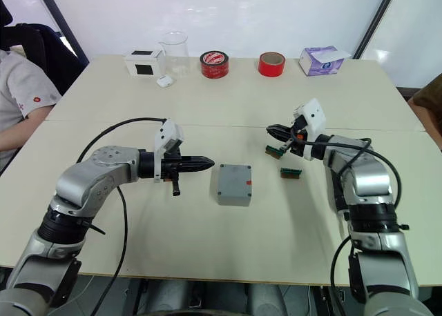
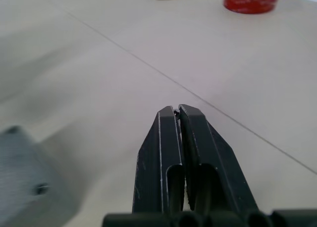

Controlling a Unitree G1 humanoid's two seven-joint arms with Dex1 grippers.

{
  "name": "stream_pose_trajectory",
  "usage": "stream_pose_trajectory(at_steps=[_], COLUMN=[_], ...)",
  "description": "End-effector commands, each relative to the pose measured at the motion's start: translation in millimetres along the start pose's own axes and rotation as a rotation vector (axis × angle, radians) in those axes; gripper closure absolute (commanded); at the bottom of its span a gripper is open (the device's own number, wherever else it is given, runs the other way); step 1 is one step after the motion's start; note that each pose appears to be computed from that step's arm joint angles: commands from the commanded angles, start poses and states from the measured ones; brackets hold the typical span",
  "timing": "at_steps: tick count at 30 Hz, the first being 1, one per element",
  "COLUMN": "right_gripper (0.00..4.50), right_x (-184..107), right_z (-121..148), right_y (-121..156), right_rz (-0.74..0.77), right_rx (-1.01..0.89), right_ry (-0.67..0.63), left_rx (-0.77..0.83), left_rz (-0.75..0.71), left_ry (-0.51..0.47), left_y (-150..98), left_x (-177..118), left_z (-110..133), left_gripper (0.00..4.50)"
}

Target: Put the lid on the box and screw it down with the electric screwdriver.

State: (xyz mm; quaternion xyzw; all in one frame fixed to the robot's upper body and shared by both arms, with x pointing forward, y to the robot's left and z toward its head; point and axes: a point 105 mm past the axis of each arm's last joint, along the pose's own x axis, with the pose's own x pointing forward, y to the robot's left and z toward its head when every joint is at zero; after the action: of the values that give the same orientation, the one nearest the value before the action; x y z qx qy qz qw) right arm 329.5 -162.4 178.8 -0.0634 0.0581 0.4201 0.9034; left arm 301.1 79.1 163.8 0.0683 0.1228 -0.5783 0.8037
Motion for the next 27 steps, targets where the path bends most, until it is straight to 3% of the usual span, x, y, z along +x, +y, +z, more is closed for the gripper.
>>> stream_pose_trajectory(at_steps=[1, 7, 27], right_gripper=[4.44, 4.44, 4.44], right_x=[-10, -7, 8], right_z=[12, -1, -22], right_y=[33, 55, 46], right_rz=[0.092, 0.111, 0.076], right_rx=[-0.019, 0.014, -0.007], right_ry=[-0.004, 0.017, 0.058], left_rx=[0.020, 0.008, 0.016], left_rz=[-0.050, -0.082, -0.069], left_ry=[0.024, 0.062, 0.040], left_y=[-10, -15, -15], left_x=[-11, -13, -7], left_z=[2, -5, -1], left_gripper=[4.50, 4.50, 4.50])
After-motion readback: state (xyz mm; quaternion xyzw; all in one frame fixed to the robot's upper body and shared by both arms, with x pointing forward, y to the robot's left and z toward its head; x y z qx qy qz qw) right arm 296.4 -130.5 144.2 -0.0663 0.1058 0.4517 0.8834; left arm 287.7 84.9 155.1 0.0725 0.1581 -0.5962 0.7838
